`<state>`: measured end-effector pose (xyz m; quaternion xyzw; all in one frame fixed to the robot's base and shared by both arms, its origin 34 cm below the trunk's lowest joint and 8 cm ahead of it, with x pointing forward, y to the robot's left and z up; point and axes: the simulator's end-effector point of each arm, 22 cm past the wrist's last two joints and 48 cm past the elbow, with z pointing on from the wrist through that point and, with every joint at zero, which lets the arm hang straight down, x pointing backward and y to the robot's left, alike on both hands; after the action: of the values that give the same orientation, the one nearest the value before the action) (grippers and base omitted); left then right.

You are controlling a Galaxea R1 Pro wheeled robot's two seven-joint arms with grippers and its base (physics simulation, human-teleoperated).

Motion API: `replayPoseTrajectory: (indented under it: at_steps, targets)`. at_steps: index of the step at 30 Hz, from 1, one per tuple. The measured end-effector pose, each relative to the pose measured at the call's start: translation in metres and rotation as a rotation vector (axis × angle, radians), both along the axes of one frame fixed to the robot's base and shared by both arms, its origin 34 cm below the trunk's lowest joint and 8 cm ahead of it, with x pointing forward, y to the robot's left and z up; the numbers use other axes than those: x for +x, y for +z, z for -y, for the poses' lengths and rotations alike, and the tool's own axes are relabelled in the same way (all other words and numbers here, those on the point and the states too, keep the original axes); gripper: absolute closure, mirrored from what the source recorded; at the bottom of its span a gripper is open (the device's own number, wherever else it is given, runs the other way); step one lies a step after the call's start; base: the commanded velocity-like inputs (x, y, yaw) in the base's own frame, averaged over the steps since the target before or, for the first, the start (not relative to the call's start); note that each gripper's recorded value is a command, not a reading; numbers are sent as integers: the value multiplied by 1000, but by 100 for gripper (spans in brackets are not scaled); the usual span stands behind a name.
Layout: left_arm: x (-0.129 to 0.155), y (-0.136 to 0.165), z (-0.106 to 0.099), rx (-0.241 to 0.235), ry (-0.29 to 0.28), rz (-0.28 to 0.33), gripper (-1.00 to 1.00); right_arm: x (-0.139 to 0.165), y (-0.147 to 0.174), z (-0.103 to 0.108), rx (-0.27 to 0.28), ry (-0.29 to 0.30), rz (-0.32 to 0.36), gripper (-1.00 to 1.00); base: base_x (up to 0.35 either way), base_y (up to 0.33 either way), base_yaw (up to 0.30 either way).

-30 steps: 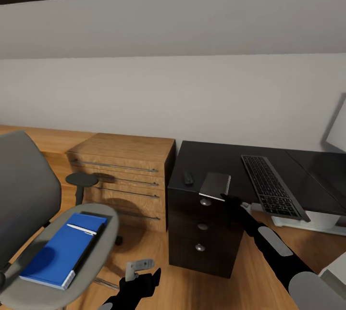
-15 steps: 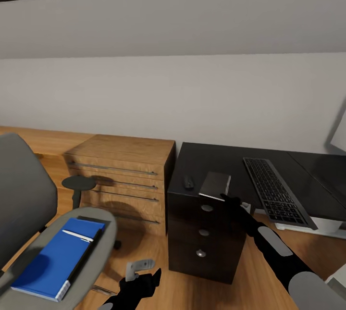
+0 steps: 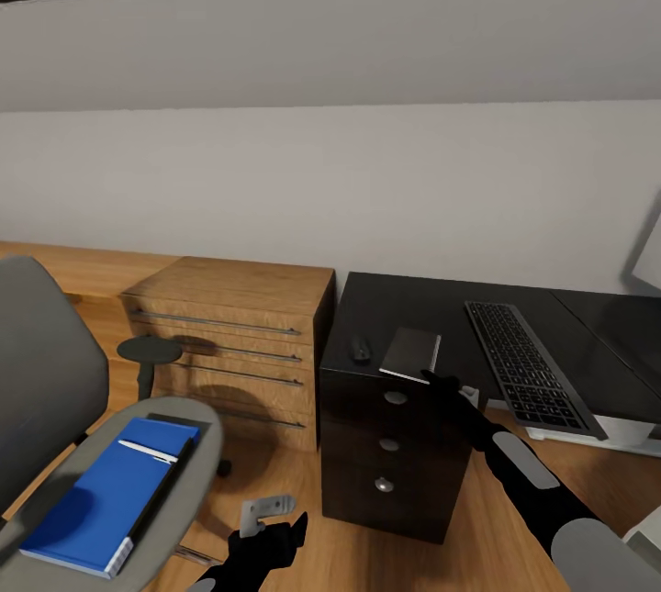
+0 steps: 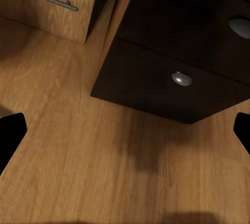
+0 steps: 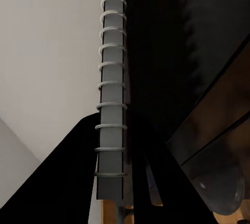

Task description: In the bedroom, organize the workspace by keeping the computer under the desk, ensuring the monitor is on the desk, placing the keyboard on the desk next to the monitor, placing the mouse on the desk next to the keyboard, moving the folder from the swivel chair onto the desk next to the mouse, stacking the notebook on top of the folder with the pen on top of the notebook, and positioning the swivel chair next to the desk.

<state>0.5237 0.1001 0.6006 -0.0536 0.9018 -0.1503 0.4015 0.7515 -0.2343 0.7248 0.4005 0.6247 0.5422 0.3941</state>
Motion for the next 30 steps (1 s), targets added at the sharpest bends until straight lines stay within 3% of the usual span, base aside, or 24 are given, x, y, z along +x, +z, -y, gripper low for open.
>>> replayPoseTrajectory:
  at_steps: [9, 10, 30]
  targets:
    - [0, 0, 0, 0, 0, 0, -100, 0, 0, 0, 1, 1, -1, 100, 0, 0, 0]
    - [0, 0, 0, 0, 0, 0, -100, 0, 0, 0, 1, 1, -1, -100, 0, 0, 0]
    - [0, 0, 0, -3, 1, -2, -100, -1, -3, 0, -2, 1, -3, -100, 0, 0, 0]
